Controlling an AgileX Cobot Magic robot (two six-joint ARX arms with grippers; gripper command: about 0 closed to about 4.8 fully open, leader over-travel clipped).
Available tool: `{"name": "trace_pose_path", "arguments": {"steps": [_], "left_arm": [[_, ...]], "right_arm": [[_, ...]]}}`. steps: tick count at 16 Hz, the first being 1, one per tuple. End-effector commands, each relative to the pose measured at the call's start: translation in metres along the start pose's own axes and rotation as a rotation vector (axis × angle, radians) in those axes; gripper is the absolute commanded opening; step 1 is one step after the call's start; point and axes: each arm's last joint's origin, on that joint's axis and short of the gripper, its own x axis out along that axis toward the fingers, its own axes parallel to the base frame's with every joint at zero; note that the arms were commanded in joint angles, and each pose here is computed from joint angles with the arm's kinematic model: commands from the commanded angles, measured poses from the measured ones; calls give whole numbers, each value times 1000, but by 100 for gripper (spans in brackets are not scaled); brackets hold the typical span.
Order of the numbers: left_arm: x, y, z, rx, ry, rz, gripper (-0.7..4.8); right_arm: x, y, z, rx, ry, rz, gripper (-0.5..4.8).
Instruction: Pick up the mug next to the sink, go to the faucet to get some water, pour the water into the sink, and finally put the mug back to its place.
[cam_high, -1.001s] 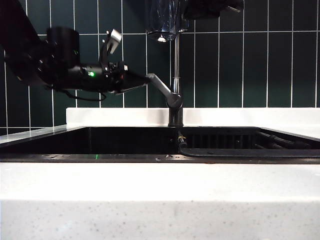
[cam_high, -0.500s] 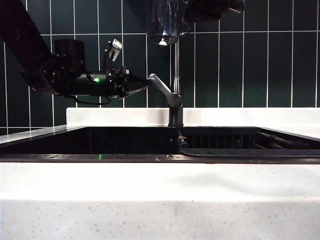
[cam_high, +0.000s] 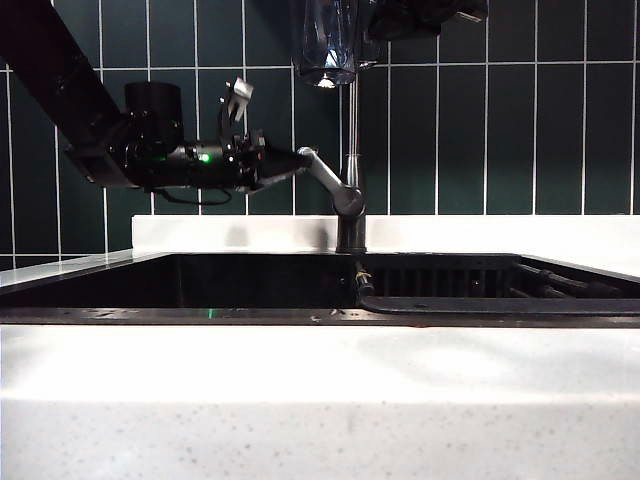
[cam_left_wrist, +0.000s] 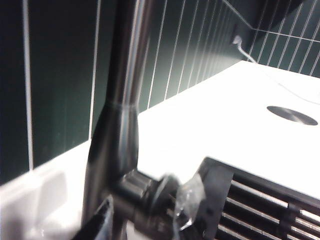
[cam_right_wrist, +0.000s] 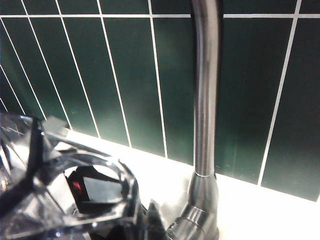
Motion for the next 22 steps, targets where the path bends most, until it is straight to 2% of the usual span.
{"name": "trace_pose_path", "arguments": {"steps": [1, 6, 9, 10, 11, 19, 22], "left_arm": [[2, 0, 8, 33, -14, -13, 155], [2, 0, 10, 45, -15, -11, 146], [3, -1, 10, 44, -14, -17, 47], [3, -1, 10, 44, -14, -17, 47], [3, -1, 9, 42, -12, -22, -8], [3, -4, 6, 27, 13, -108, -6], [10, -13, -5, 22, 29, -138, -6]], "right_arm": [[-2, 1, 7, -4, -32, 4, -9], [-2, 1, 7, -3, -31, 4, -9], [-2, 1, 7, -3, -31, 4, -9], [-2, 1, 7, -3, -31, 4, -9], [-2, 1, 7, -3, -31, 4, -9], [-2, 1, 6, -3, -24, 2, -9], [-2, 1, 6, -3, -24, 2, -9]]}}
